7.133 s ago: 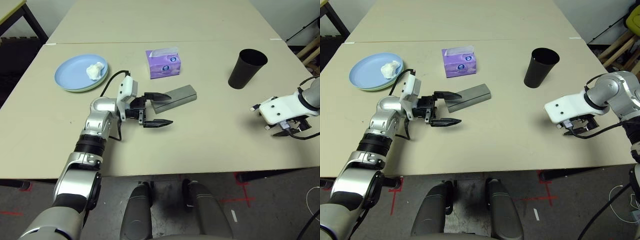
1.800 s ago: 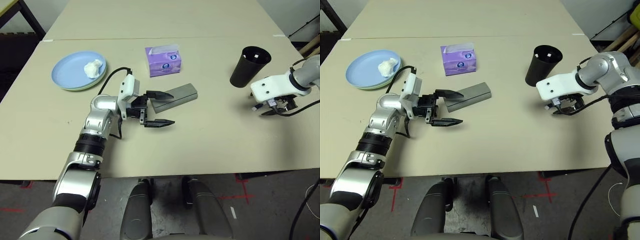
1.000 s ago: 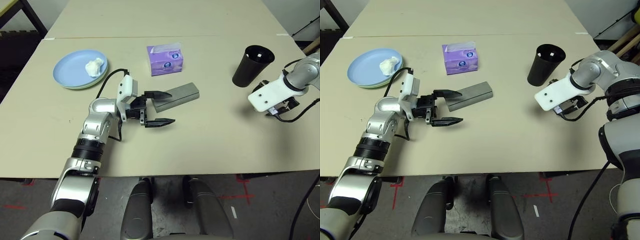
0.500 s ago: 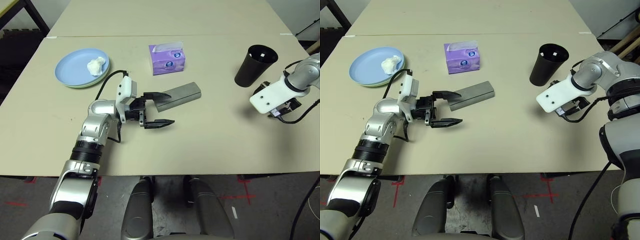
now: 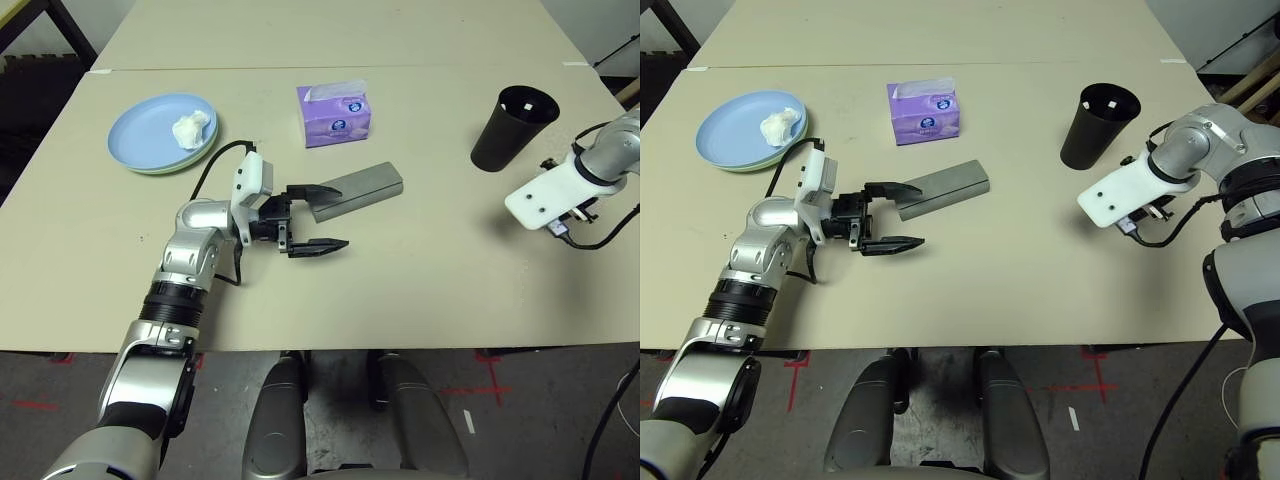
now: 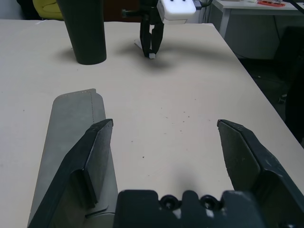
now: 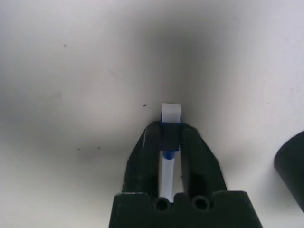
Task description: Organize and tidy the items on the table.
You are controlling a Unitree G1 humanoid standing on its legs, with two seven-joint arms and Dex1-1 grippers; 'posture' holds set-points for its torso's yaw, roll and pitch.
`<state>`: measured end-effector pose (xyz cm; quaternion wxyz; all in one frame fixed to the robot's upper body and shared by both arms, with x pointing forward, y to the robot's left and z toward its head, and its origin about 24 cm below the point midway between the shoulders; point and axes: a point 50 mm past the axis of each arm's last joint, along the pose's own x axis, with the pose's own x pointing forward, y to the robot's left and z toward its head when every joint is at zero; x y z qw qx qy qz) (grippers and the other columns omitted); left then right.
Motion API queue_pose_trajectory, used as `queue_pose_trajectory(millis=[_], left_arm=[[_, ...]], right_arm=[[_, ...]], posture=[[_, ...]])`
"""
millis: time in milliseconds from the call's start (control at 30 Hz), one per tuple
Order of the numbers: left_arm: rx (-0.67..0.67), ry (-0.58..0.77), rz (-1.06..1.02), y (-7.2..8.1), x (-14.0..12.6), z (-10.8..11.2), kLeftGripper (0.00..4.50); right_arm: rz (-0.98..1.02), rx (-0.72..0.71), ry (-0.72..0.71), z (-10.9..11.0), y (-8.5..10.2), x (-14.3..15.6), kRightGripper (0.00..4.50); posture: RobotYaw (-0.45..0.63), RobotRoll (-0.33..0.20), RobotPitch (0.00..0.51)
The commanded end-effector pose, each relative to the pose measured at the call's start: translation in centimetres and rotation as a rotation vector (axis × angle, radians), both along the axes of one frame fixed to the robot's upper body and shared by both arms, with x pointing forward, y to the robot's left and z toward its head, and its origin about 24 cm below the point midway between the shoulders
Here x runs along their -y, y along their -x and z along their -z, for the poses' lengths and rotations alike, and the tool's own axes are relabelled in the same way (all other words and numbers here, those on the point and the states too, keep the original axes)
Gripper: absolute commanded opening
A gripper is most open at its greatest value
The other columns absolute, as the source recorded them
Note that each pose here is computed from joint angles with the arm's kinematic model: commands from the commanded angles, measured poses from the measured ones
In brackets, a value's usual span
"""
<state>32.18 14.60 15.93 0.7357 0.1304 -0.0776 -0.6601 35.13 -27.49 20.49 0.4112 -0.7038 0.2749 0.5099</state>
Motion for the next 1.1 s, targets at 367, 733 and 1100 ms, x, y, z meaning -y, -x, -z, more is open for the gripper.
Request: queue_pose_trajectory(millis=[367,733,1100], left_arm=[[0.012,-0.011,0.025,-0.4,0.4,-0.2,4.5],[0.019,-0.021,0.031,-0.9,0.1,-0.2,4.5],[0.024,-0.021,0.023,-1.2,-0.1,-0.2,4.5]], right_arm=[[0.199,-0.076,-0.411,-4.4,0.0,-0.5,0.4],[0.343,-0.187,-1.119,-10.5,1.1,-2.3,0.4],[0.42,0.005,-1.815,-8.3,1.6,-2.3,0.4]], posture=[[0.1,0.0,0.235],[0.07,0.0,0.211],[0.06,0.0,0.192]])
